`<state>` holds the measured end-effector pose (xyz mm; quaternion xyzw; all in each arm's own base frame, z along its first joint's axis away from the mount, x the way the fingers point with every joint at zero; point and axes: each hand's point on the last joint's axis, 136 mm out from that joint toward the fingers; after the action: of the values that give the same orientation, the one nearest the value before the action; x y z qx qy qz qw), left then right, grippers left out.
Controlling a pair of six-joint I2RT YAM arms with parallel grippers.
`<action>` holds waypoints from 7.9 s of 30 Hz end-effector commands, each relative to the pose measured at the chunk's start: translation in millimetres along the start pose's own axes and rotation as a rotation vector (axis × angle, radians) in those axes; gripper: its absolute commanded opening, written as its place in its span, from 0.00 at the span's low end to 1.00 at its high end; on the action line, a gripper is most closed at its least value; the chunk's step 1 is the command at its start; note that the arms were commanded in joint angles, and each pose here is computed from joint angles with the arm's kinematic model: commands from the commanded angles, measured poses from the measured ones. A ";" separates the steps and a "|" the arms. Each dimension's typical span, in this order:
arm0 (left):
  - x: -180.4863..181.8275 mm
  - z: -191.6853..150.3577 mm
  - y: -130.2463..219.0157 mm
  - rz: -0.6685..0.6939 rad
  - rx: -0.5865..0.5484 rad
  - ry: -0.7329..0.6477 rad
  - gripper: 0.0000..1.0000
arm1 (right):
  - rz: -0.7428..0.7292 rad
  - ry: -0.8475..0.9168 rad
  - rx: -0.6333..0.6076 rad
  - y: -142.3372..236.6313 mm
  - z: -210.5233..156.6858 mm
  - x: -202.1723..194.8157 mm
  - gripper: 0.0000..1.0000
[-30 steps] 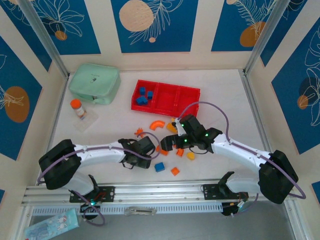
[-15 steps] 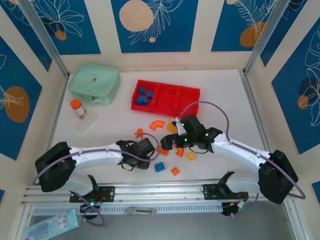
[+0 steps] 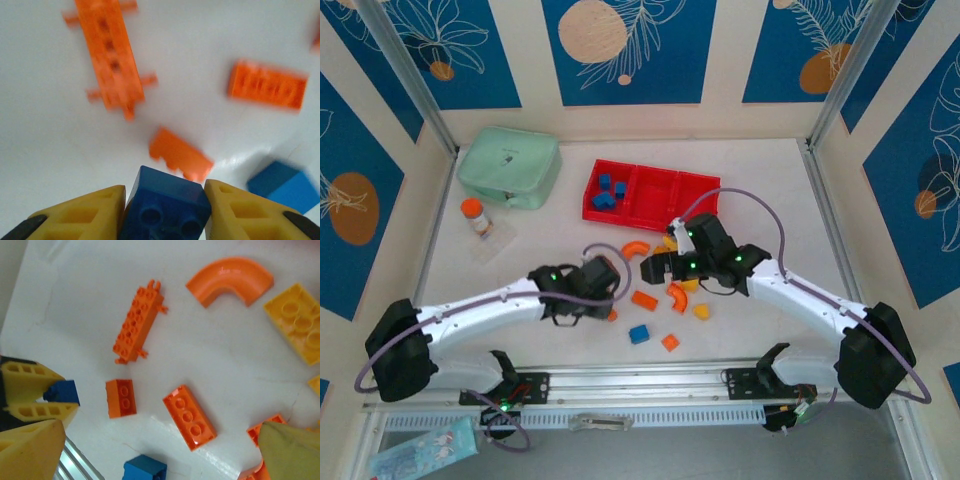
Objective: Sort the legos into containers by color
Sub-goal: Pick up the lego from the middle-left of the table, then place the lego in the container, then pick up the lego from the middle-left of the table, then place the lego in the container, then pick up the lego from the bottom-center of the table.
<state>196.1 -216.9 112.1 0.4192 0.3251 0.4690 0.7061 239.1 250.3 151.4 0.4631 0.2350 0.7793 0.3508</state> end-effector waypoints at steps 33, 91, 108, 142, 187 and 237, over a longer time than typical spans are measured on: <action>89.1 274.2 -77.2 0.247 -0.169 0.136 0.59 | 0.022 0.000 -0.165 33.7 71.3 -5.6 0.99; -111.5 -79.6 -77.4 -0.030 0.305 -0.157 0.61 | -0.084 -0.242 0.065 27.5 -54.6 -61.6 0.99; -72.5 -11.5 -19.5 0.050 0.099 -0.174 0.50 | -0.043 -0.173 0.003 38.6 -25.7 -42.7 0.99; 103.0 299.8 -86.5 0.186 -0.193 0.129 0.67 | -0.077 -0.097 -0.035 20.5 52.9 -30.9 0.99; 27.7 3.4 36.0 -0.234 -0.242 0.325 0.99 | -0.401 0.230 0.407 -87.4 -56.1 -30.8 0.91; 47.8 37.7 61.4 -0.135 -0.311 0.272 0.99 | -0.459 0.280 0.191 -74.0 28.1 -11.4 0.31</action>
<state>210.2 -173.8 162.0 0.2134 0.3939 0.5100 0.7343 262.8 291.8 77.5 0.3203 0.4902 0.6927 0.4210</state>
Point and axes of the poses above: each hand's point on the last joint's axis, 136 mm out from that joint toward the fingers, its own y axis back along the fingers, its own x axis along the line the jaws close on, z = x × y, and after that the axes turned 5 degrees about -y, right-handed
